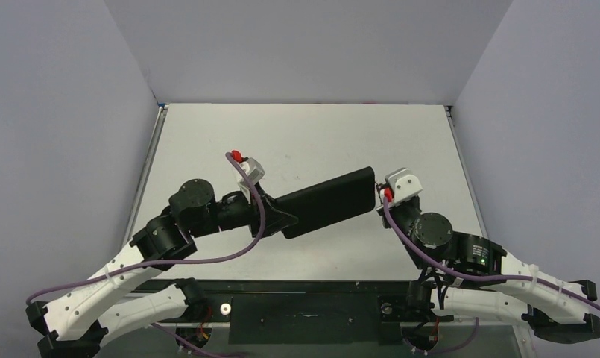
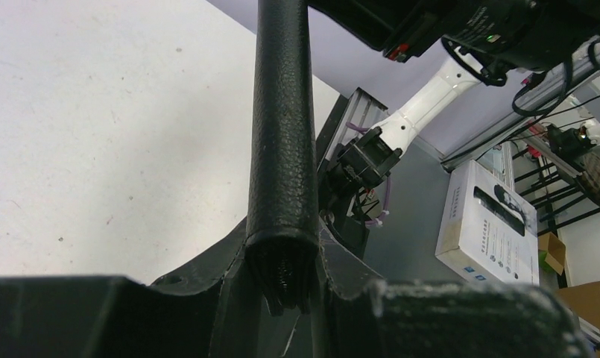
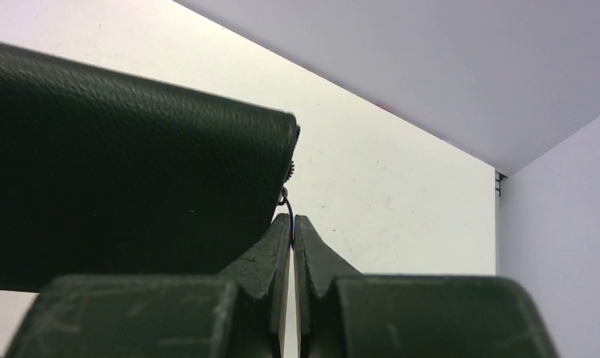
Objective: Sort the hair-cutting tools
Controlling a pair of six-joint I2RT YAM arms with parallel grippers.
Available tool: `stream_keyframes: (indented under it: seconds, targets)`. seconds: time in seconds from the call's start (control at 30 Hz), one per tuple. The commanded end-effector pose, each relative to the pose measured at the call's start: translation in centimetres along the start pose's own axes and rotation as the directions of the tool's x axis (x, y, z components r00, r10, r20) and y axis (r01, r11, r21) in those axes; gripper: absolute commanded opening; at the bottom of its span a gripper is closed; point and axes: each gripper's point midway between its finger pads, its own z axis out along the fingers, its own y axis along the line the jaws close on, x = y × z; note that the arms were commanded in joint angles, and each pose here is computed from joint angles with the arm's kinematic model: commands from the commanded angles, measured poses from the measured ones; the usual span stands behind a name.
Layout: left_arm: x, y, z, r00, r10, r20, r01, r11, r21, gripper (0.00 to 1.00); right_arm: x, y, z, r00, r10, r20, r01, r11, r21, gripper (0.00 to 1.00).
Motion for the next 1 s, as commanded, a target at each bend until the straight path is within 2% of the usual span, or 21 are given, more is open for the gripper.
stream_keyframes:
  seconds: [0.0, 0.27, 0.33, 0.37, 0.4, 0.47, 0.5, 0.6, 0.7, 0.8, 0.87, 0.9, 0.93, 0.97]
  targets:
    - [-0.2, -0.2, 0.3, 1.0, 0.007, -0.024, -0.007, 1.0, 0.005, 0.0, -3.0, -2.0, -0.6, 0.997, 0.046, 0.061, -0.049, 0.997, 0.059, 0.0]
    - [-0.7, 0.3, 0.1, 1.0, 0.014, 0.011, -0.014, 1.0, -0.021, 0.0, -2.7, -2.0, -0.8, 0.996, 0.063, 0.056, -0.066, 0.997, 0.049, 0.0]
    - [-1.0, 0.5, -0.2, 0.999, 0.016, 0.037, -0.014, 0.999, -0.034, 0.0, -2.4, -1.8, -0.9, 0.996, 0.081, 0.046, -0.083, 0.996, 0.043, 0.12]
    - [-1.5, 0.3, -0.4, 0.998, 0.018, 0.063, -0.016, 0.999, -0.033, 0.0, -2.1, -1.6, -0.9, 0.994, 0.098, 0.038, -0.099, 0.994, 0.038, 0.22]
    - [-1.3, 0.8, -0.4, 0.997, 0.015, 0.073, -0.012, 0.999, -0.05, 0.0, -2.0, -1.5, -0.9, 0.993, 0.115, 0.036, -0.116, 0.993, 0.034, 0.28]
    - [-1.6, 1.3, -0.5, 0.993, 0.006, 0.115, 0.003, 0.997, -0.073, 0.0, -1.4, -1.0, -0.8, 0.986, 0.163, 0.025, -0.163, 0.986, 0.026, 0.51]
    - [-2.3, 1.5, -0.8, 0.987, 0.001, 0.161, 0.014, 0.996, -0.088, 0.0, -1.0, -0.6, -0.7, 0.985, 0.173, 0.018, -0.173, 0.985, 0.019, 0.67]
    - [-1.8, 3.0, -0.8, 0.974, -0.046, 0.222, 0.075, 0.989, -0.125, 0.0, 0.6, 0.6, -0.2, 0.959, 0.282, 0.011, -0.283, 0.959, 0.027, 0.76]
    - [-1.8, 4.4, -1.1, 0.944, -0.095, 0.315, 0.146, 0.979, -0.142, 0.0, 1.0, 1.3, 0.1, 0.883, 0.466, 0.049, -0.467, 0.884, 0.017, 0.84]
    - [-2.2, 5.5, -1.3, 0.899, -0.182, 0.399, 0.247, 0.962, -0.118, 0.0, 1.7, 3.2, 0.7, 0.773, 0.633, 0.049, -0.63, 0.774, -0.066, 0.86]
    - [-1.8, 6.6, -1.1, 0.872, -0.247, 0.423, 0.316, 0.944, -0.1, 0.0, 1.5, 5.5, 1.1, 0.703, 0.711, -0.011, -0.699, 0.688, -0.195, 0.87]
    - [-1.3, 6.8, -0.7, 0.866, -0.272, 0.42, 0.331, 0.941, -0.071, 0.0, 1.8, 5.0, 1.7, 0.679, 0.734, -0.008, -0.722, 0.666, -0.186, 0.88]
    - [-1.2, 7.6, -0.5, 0.84, -0.333, 0.429, 0.391, 0.919, -0.051, 0.0, 1.6, 6.8, 1.7, 0.636, 0.769, -0.064, -0.754, 0.601, -0.263, 0.88]
    - [-0.8, 7.3, -0.1, 0.833, -0.361, 0.419, 0.395, 0.919, 0.007, 0.0, 1.7, 6.3, 2.3, 0.579, 0.813, -0.065, -0.797, 0.548, -0.253, 0.88]
